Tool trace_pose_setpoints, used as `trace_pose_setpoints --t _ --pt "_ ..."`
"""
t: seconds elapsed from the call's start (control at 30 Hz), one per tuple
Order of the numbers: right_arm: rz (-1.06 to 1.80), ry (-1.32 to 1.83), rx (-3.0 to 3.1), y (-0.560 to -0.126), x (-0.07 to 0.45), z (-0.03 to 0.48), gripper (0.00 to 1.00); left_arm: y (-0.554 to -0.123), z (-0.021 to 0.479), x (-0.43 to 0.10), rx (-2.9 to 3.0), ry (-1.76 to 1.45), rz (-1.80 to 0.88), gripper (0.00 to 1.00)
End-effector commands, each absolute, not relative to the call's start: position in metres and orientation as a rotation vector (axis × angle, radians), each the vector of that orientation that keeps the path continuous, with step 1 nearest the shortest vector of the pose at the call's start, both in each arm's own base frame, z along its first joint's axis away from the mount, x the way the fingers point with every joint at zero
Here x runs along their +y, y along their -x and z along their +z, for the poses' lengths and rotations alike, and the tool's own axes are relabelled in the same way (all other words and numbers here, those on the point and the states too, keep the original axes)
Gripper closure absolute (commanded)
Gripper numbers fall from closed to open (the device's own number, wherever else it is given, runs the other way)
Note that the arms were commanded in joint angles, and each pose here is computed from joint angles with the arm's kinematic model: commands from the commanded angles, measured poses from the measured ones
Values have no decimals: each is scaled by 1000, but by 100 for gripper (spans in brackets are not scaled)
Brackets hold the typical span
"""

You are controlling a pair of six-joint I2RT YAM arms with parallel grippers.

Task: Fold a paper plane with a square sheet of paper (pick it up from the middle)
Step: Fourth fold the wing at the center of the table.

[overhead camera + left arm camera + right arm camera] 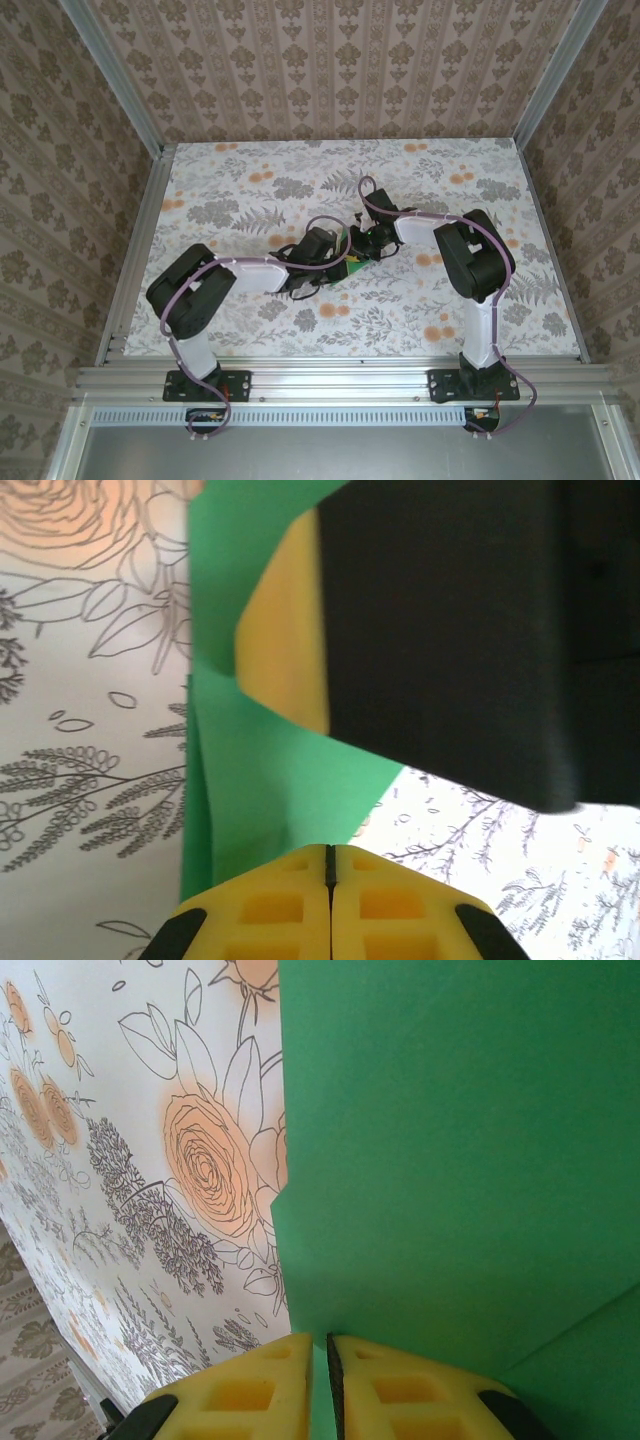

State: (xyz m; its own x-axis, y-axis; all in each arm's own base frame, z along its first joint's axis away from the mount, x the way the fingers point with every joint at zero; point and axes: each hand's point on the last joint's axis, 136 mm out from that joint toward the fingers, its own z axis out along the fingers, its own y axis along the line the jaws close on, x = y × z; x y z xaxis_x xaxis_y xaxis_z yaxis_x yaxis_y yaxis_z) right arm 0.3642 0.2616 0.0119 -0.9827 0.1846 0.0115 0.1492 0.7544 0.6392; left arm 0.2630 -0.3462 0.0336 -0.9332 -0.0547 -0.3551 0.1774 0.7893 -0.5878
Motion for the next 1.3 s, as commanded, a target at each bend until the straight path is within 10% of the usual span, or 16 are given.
trace_pose_setpoints --t 0.0,1.27 --pt "727 -457 3063 -341 221 -49 83 -260 27 -341 2659 -53 -908 93" --pt "622 -481 3108 -335 208 -59 83 -220 25 -291 2727 -66 -772 93"
